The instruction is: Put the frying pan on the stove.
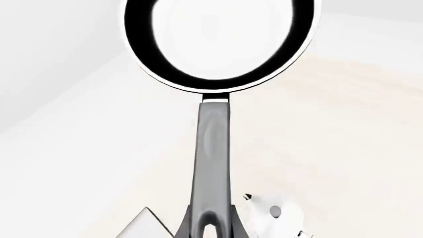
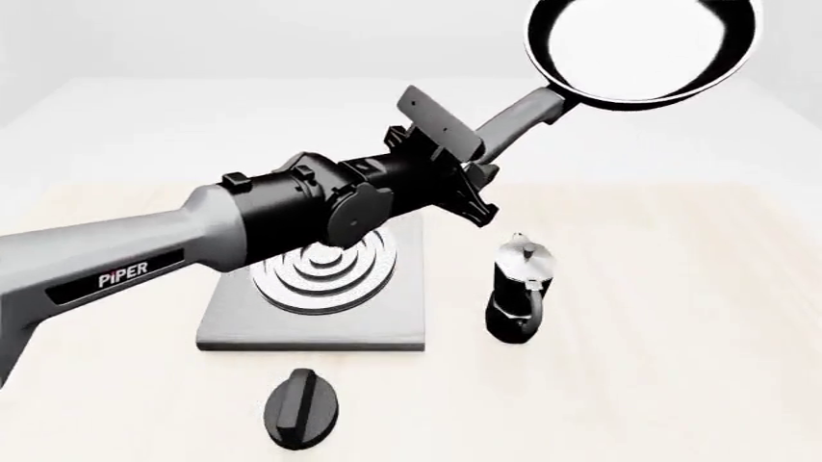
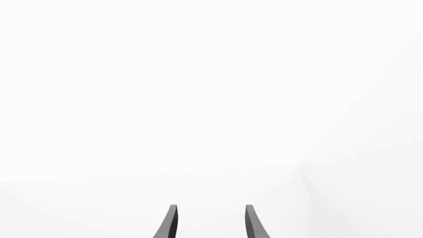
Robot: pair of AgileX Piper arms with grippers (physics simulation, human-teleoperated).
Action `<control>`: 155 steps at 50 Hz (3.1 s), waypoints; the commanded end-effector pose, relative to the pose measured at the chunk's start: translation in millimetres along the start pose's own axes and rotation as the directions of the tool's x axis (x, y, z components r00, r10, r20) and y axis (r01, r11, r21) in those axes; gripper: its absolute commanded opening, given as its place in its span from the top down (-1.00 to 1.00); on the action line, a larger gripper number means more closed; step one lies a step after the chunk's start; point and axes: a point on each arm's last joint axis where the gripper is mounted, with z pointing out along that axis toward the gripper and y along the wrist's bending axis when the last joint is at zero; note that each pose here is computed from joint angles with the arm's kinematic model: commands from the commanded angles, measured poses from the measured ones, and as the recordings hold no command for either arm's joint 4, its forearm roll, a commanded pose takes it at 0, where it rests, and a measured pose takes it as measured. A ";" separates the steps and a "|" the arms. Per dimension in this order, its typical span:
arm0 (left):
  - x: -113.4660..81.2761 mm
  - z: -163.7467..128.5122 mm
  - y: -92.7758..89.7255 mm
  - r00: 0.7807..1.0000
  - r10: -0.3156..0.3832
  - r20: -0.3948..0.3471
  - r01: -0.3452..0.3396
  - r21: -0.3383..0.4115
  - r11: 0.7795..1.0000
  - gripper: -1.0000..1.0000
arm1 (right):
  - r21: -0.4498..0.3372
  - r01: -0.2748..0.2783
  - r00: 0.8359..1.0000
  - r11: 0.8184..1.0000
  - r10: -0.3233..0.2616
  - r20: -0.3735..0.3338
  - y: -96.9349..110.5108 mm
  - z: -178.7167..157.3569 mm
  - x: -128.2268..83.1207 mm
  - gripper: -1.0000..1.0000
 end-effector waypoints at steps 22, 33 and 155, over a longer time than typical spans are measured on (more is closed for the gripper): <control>32.6 -56.2 39.5 0.995 -0.101 0.028 0.103 -0.125 0.987 1.00 | 0.003 -0.001 1.000 1.000 0.001 -0.002 0.8 0.5 1.3 -1.00; 52.3 -77.9 45.1 0.992 -0.126 0.021 0.128 -0.159 0.979 1.00 | 0.004 0.000 1.000 1.000 0.000 -0.003 0.6 1.5 3.3 -1.00; 174.5 -232.7 37.8 0.923 -0.326 -0.204 0.227 -0.397 0.889 1.00 | 0.007 0.006 1.000 1.000 -0.006 -0.001 3.7 0.9 3.0 -1.00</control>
